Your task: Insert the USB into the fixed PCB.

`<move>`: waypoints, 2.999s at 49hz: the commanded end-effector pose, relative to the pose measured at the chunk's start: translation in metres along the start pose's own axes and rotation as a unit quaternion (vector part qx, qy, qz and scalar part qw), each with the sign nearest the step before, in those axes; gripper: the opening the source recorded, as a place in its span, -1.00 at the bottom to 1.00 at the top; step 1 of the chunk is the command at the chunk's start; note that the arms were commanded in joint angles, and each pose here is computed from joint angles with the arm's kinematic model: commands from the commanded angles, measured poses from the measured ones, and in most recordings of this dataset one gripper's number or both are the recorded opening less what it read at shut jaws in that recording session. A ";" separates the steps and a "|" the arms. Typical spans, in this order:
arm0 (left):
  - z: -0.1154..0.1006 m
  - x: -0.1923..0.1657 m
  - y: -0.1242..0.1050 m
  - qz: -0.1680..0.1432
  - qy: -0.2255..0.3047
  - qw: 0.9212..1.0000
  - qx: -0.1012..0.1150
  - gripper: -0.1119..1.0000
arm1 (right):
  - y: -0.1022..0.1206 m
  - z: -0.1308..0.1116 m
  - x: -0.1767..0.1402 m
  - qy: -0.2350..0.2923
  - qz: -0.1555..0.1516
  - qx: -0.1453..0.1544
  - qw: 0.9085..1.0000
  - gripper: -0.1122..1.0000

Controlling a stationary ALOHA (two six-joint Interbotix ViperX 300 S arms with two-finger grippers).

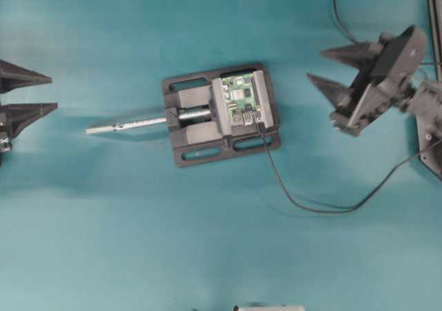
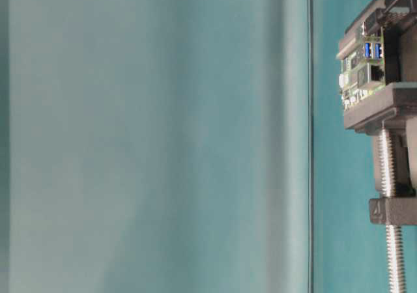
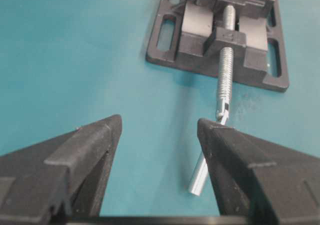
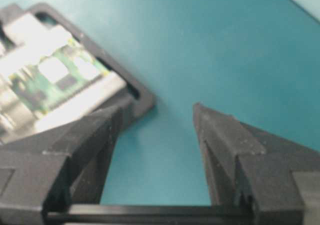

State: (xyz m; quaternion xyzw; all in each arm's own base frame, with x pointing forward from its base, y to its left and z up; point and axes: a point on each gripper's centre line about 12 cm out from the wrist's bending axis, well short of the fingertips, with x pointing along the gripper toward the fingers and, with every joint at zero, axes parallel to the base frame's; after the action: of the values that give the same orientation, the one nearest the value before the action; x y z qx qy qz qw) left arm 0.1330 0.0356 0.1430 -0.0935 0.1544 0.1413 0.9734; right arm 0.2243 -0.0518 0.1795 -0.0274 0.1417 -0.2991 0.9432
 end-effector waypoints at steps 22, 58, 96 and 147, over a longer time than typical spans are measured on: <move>0.005 0.001 0.000 0.000 -0.007 1.000 -0.003 0.59 | -0.035 -0.025 -0.029 0.007 0.074 -0.039 0.996 0.00; 0.005 0.001 0.000 0.001 -0.006 1.000 -0.004 0.59 | -0.040 -0.038 -0.069 -0.038 0.141 0.058 0.988 -0.18; 0.005 0.001 -0.001 0.000 -0.008 1.000 -0.003 0.59 | -0.031 -0.042 -0.071 0.004 0.178 0.052 0.983 -0.17; 0.005 0.001 0.000 0.000 -0.007 1.000 -0.003 0.59 | -0.027 -0.044 -0.073 0.011 0.194 0.007 0.981 -0.17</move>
State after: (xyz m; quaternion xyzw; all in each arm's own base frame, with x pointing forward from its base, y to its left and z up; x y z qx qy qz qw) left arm 0.1329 0.0356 0.1436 -0.0933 0.1522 0.1412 0.9738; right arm 0.1355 -0.0301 0.1490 0.0112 0.1640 -0.1108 0.9802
